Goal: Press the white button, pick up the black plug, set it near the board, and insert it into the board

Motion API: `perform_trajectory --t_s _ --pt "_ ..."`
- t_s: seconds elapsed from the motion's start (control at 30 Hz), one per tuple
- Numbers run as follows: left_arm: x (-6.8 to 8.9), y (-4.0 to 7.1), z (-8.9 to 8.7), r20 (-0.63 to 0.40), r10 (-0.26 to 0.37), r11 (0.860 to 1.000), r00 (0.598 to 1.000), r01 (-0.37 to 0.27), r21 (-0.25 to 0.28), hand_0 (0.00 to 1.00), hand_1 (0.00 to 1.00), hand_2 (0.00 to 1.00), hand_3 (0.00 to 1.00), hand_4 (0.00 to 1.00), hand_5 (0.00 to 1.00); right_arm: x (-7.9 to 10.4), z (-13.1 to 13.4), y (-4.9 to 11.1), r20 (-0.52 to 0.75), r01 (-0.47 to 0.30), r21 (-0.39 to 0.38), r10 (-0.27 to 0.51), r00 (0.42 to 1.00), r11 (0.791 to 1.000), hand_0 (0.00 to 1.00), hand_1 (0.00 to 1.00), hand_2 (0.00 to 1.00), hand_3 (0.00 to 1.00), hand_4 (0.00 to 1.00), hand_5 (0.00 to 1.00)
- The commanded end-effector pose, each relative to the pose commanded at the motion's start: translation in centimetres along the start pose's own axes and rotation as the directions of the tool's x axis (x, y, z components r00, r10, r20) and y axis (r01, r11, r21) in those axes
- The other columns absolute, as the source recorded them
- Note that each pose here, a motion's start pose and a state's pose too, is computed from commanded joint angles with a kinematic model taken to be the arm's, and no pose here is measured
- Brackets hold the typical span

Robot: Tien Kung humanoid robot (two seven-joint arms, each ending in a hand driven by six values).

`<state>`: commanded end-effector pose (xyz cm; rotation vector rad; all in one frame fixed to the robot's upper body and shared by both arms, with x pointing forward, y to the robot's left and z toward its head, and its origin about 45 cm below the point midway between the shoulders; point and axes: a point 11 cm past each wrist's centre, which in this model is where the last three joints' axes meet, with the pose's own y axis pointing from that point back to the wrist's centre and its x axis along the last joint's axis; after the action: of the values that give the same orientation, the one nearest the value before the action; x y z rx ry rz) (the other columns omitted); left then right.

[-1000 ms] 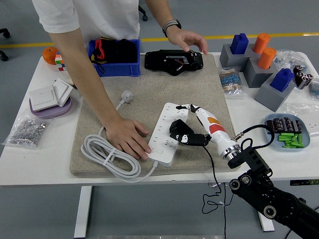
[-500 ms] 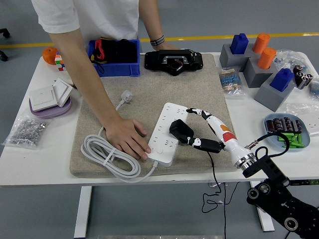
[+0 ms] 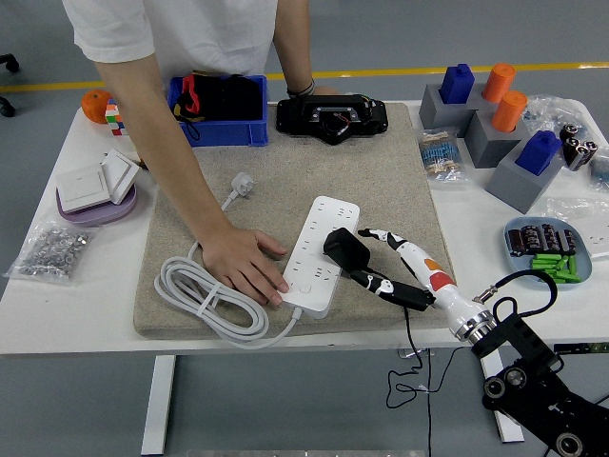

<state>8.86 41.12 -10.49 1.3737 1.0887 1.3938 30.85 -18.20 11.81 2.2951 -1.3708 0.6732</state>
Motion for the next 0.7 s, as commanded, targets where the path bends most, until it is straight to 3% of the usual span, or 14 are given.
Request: perform_trajectory --t_s 0.7 --pt "0.0 0.0 0.0 0.005 -0.001 1.0 1.0 0.001 -0.001 0.707 0.664 0.584 0.682 0.665 0.274 -1.6 -1.7 -1.1 0.004 0.045 0.029 -0.045 0.999 0.999 0.998 0.952 0.902 0.863 0.998 0.945"
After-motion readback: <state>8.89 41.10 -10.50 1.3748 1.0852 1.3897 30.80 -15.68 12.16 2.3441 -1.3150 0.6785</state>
